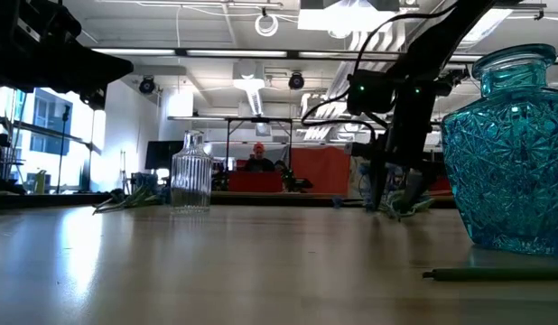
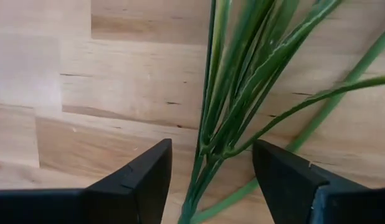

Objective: Sort flowers into vase by color
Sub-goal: Put the top right light blue flowers into the transparent vase

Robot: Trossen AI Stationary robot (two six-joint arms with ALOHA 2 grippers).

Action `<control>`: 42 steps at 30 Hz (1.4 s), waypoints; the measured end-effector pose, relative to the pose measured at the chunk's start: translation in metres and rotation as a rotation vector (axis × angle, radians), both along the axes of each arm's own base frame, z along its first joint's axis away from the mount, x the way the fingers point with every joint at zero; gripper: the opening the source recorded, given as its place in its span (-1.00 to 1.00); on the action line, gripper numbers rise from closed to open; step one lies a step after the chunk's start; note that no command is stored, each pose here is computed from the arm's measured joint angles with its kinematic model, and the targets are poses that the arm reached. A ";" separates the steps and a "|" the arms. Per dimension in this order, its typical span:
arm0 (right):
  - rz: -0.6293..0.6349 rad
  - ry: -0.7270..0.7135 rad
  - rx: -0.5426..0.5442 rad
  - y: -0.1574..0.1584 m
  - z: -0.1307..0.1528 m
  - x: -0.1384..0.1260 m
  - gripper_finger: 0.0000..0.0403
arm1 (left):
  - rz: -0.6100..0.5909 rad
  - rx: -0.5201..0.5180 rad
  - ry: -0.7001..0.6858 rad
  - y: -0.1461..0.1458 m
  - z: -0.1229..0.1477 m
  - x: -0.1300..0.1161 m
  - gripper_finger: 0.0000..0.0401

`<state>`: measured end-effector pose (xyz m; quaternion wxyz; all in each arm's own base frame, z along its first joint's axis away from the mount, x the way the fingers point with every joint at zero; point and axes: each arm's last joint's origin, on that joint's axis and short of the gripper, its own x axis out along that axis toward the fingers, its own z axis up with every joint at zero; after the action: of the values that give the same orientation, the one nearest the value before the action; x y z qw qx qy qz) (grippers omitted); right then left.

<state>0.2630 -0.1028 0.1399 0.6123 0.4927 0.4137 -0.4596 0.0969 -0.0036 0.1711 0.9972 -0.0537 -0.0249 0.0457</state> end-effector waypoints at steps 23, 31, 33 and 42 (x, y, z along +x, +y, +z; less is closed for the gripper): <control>0.658 -0.765 -0.676 0.006 0.103 0.067 -0.98 | 0.000 0.000 0.000 0.000 0.000 0.000 -1.00; 0.864 -1.107 -0.838 0.041 0.081 0.110 -0.99 | 0.000 0.000 0.000 0.000 0.000 0.000 -1.00; 0.794 -1.222 -0.909 0.041 0.079 0.115 -0.99 | 0.000 0.000 0.000 0.000 0.000 0.000 -1.00; 0.554 -1.419 -1.027 0.021 0.074 0.131 -1.00 | 0.000 0.000 0.000 0.000 0.000 0.000 -1.00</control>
<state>0.3941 -0.0815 0.2138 0.9546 0.2099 -0.2109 -0.0134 0.0969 -0.0036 0.1711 0.9972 -0.0537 -0.0251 0.0458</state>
